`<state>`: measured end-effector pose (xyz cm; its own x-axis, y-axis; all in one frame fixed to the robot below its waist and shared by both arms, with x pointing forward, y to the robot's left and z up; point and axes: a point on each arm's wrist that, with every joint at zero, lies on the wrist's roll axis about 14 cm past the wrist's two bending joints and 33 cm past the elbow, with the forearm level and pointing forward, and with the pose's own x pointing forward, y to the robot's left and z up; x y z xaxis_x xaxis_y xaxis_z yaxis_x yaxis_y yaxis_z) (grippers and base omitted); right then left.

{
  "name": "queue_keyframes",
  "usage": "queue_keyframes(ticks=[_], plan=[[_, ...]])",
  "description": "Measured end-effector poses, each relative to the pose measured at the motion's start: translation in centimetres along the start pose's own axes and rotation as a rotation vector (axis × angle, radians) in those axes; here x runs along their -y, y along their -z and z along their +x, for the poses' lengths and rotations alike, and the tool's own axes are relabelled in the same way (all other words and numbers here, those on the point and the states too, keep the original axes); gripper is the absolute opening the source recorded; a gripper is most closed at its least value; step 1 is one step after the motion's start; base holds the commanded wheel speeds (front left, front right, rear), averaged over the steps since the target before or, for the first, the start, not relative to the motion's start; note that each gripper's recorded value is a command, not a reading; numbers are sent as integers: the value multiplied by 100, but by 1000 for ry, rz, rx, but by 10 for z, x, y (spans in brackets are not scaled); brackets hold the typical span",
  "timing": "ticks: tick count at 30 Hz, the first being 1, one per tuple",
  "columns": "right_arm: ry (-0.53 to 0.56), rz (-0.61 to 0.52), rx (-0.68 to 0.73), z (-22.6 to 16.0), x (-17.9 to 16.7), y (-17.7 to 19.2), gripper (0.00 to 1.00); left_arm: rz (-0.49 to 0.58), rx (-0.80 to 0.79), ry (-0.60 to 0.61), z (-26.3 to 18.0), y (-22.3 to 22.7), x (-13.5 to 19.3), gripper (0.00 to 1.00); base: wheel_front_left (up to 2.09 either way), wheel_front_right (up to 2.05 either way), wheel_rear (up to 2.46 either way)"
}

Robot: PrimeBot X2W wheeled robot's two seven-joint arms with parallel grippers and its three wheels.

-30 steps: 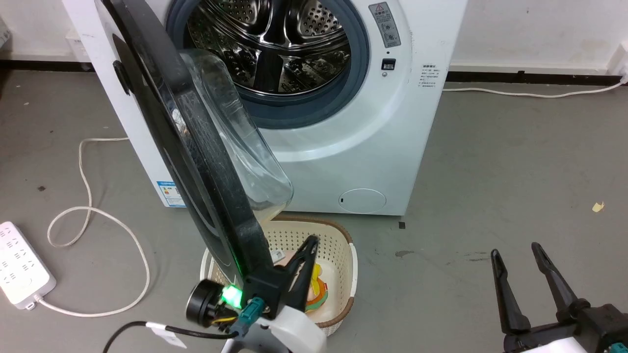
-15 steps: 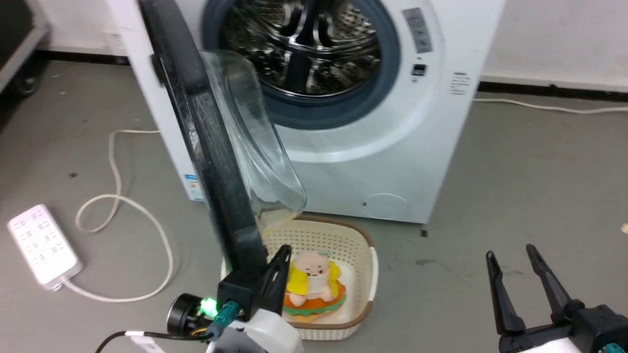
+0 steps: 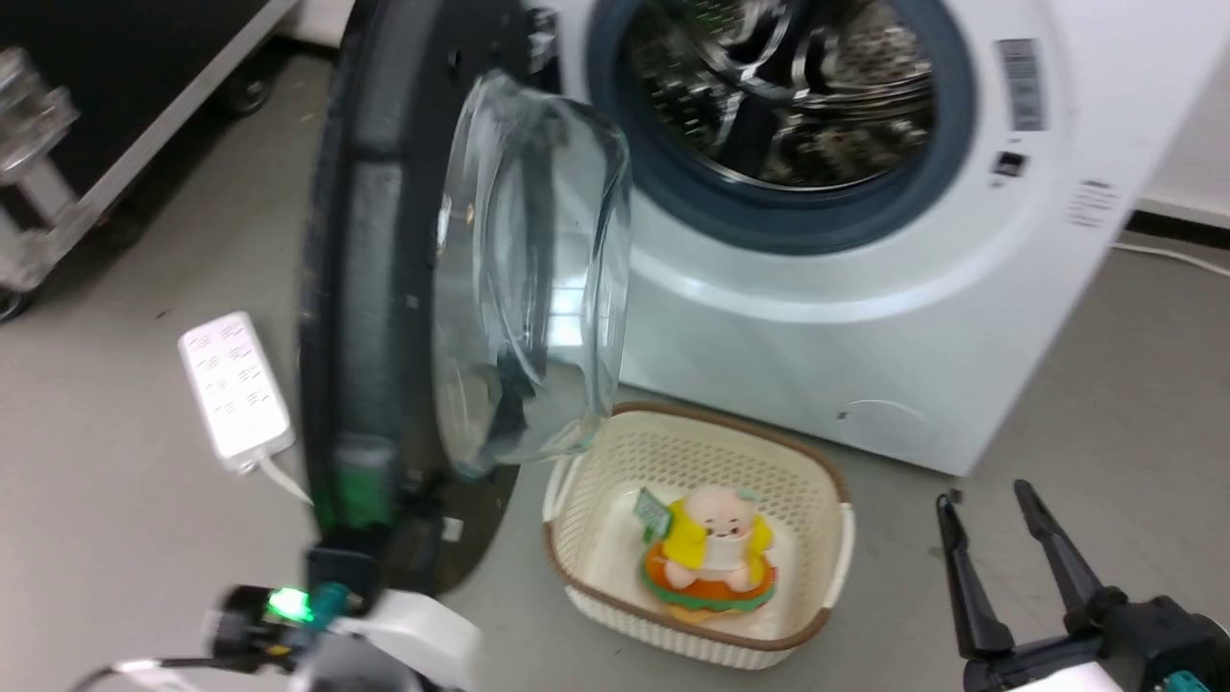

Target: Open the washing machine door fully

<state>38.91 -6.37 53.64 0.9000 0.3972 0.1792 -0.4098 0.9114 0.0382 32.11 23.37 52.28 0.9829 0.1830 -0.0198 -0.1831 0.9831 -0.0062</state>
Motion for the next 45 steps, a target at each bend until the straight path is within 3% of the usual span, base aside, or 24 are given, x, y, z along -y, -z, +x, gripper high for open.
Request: queue_keyframes(ticks=[10,26,38,45], plan=[[-86,25,-80,30,-16,32,100,83,4,-240,15,-15,-97,0,0,0,0],[-89,-1,-206,50,17,85,100,191,-111,-501,53,-15,-225,0,0,0,0],[-73,-12,-195,54,27,83,100,191,-95,-503,67,-7,-240,0,0,0,0],[-41,-16,-148,49,30,63,100,226,1,-414,73,-24,-219,0,0,0,0]])
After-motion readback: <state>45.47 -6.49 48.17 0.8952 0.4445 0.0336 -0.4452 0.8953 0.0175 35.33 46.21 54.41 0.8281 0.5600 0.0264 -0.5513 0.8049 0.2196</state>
